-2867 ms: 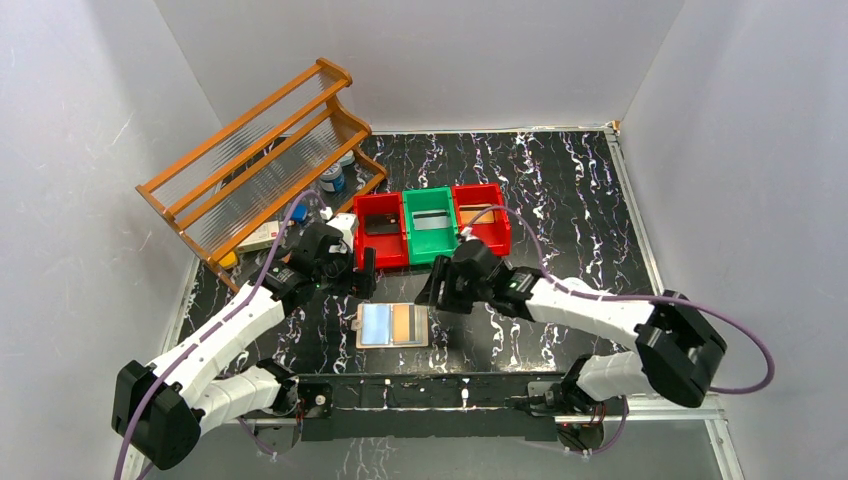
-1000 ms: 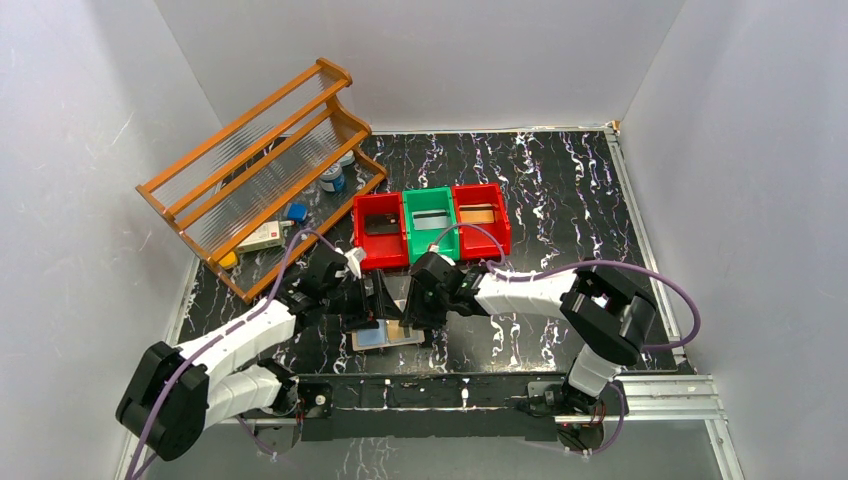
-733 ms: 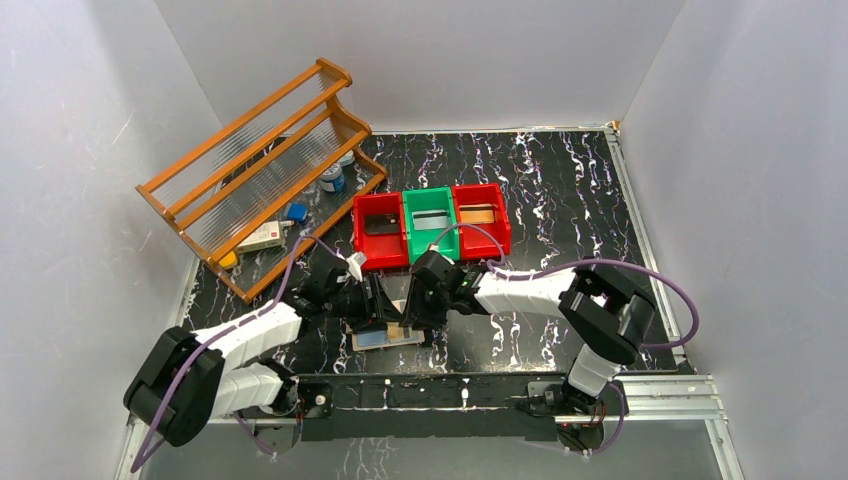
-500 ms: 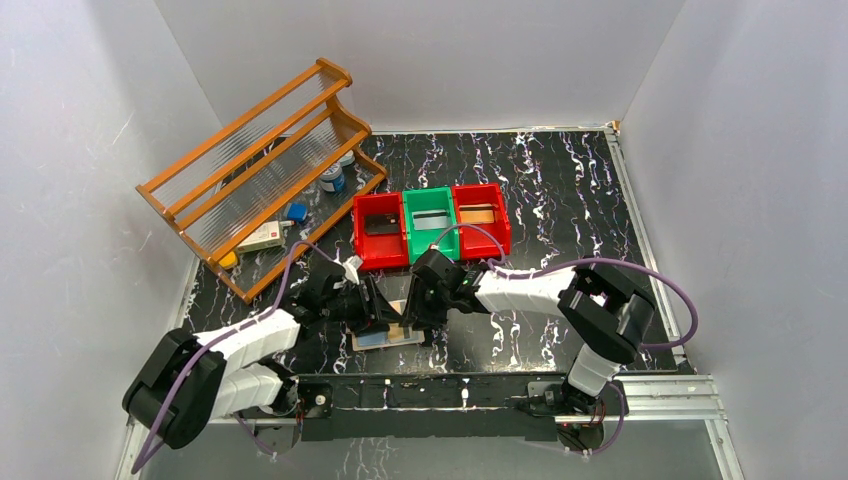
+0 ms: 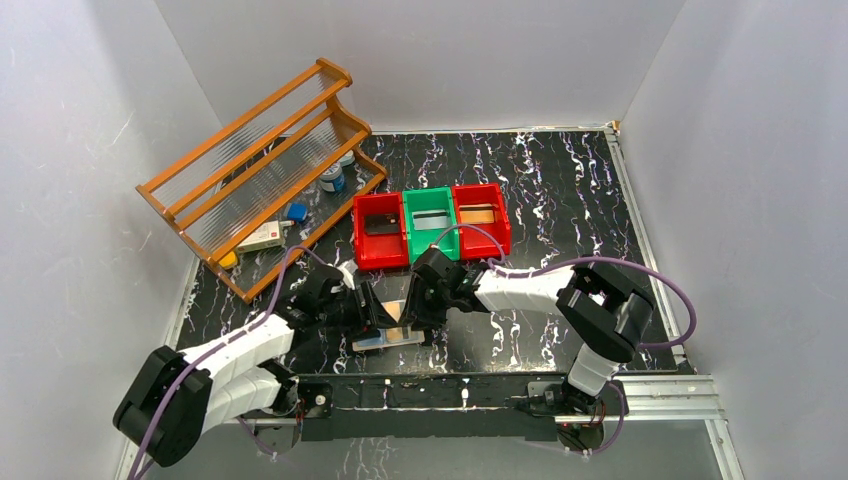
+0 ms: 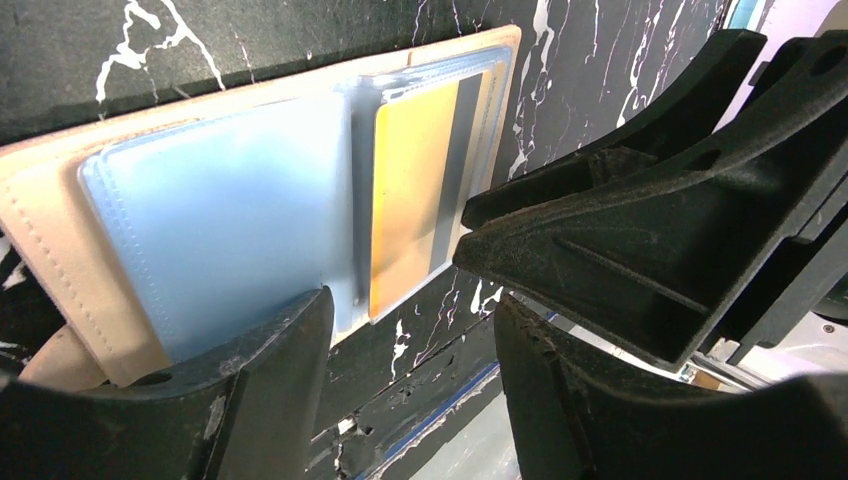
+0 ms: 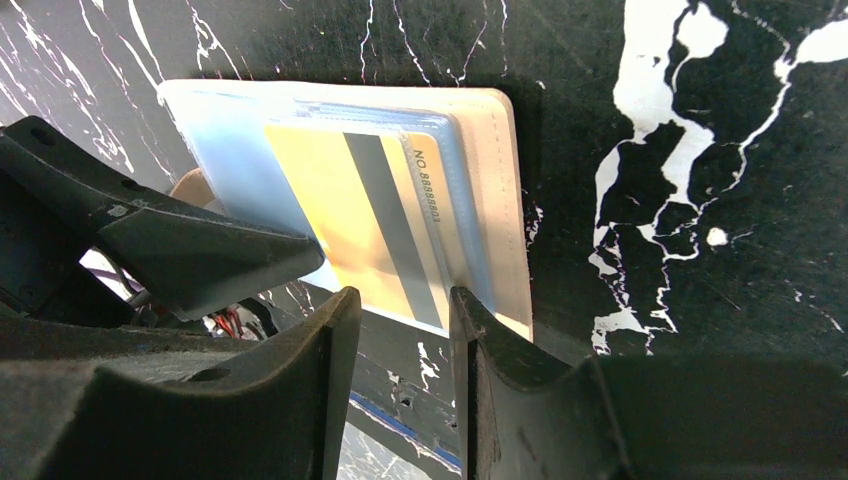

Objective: Take the credit cards out of the card holder

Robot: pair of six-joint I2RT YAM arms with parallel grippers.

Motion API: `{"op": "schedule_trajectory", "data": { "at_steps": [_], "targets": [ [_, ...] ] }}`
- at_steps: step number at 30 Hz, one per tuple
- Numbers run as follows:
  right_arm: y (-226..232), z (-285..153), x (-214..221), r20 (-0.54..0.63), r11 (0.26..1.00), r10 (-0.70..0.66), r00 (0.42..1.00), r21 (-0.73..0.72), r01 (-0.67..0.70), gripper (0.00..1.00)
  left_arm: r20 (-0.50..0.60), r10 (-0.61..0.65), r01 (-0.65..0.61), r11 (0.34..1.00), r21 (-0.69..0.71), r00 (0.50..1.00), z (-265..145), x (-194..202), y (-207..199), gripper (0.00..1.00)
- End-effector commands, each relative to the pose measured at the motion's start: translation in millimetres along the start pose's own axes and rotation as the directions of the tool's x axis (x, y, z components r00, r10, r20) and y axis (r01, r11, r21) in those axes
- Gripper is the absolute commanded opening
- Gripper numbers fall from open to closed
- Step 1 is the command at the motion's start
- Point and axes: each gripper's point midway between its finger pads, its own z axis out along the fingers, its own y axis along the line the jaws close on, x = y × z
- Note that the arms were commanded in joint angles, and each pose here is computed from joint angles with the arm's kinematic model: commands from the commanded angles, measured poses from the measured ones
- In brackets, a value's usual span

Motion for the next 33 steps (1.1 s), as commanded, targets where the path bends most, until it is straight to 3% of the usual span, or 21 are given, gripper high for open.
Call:
{"op": "schedule_trajectory", "data": {
  "at_steps": [1,10,25,33],
  "targets": [
    [-30.8,13.8,2.4,0.006,0.995,0.016,1.000,0.095,-0.017,0.47,-0.036,0.010,-0.010,1.000,0.004,0.999,3.5,2.7,-2.5,0.58],
    [-32.1,15.1,3.1,-0.002,0.995,0.021,1.000,0.094,-0.021,0.47,-0.035,0.005,-0.003,0.999,0.053,0.999,4.2,2.6,-10.9,0.45],
    [-33.2,15.8,4.7,-0.012,0.995,0.024,1.000,0.092,-0.023,0.48,-0.034,-0.044,0.048,0.992,0.119,0.998,5.4,2.3,-21.8,0.43],
    [-34.2,16.0,4.7,-0.014,0.996,0.030,0.999,0.089,-0.029,0.48,0.026,-0.121,0.113,0.974,0.198,0.992,3.0,-5.7,-31.4,0.31]
  ]
}}
